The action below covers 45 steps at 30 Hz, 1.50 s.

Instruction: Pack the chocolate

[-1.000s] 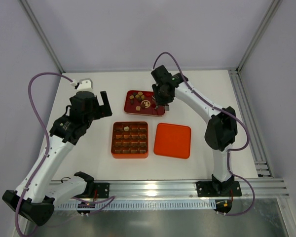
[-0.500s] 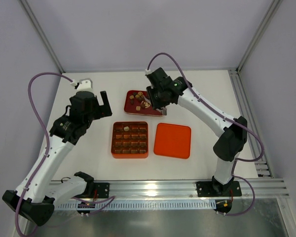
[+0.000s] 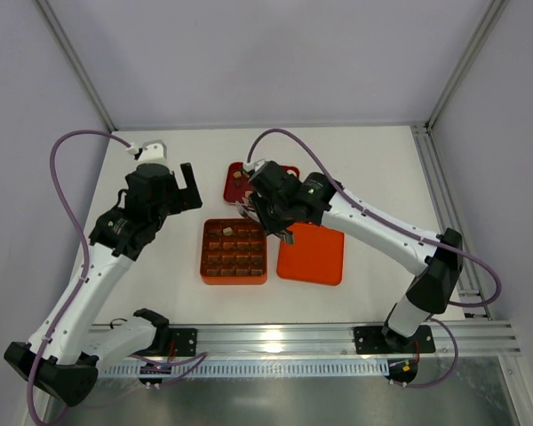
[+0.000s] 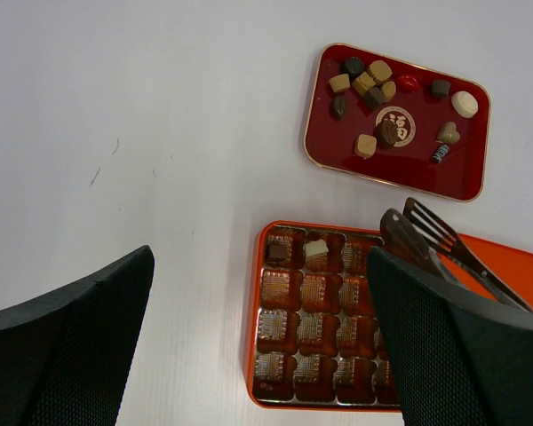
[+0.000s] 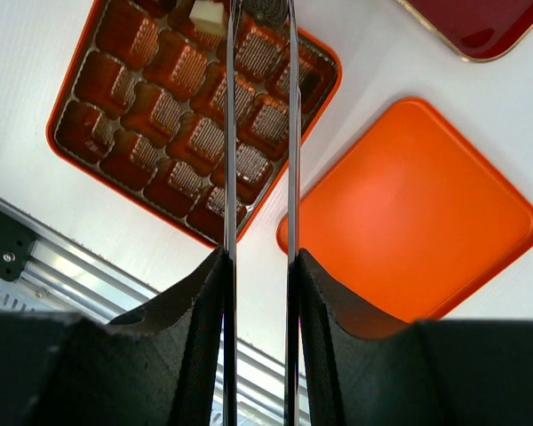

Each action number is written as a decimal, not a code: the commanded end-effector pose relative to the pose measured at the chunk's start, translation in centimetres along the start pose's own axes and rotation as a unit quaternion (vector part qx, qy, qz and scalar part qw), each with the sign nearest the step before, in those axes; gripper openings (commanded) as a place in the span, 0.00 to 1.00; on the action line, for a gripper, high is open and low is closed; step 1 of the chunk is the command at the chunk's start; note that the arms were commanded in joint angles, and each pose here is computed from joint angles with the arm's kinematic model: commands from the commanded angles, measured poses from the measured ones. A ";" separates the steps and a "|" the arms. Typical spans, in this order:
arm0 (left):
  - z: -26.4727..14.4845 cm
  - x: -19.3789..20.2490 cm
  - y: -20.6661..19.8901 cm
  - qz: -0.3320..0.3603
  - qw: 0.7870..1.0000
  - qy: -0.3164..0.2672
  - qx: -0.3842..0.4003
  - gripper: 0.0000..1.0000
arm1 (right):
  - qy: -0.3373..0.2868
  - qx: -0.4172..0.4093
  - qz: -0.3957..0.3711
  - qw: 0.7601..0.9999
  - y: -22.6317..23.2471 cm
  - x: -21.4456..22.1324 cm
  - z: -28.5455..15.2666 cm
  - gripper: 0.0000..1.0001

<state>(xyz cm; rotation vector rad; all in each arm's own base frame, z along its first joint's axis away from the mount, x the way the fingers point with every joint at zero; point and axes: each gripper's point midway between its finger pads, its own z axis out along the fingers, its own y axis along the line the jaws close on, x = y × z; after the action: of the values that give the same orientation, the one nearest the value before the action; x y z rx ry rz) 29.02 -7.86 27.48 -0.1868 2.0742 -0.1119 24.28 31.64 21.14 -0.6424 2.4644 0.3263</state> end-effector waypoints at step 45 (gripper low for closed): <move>0.1 -0.7 0.0 -0.015 1.000 -0.018 0.005 1.00 | -0.035 -0.009 0.008 0.999 1.3 -1.3 -0.2 0.47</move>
<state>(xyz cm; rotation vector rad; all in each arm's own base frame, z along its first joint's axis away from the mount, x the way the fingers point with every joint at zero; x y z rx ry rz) 28.95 -7.62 26.75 -0.1919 2.0843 -0.1044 21.98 32.70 17.13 -0.6805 2.5257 0.3044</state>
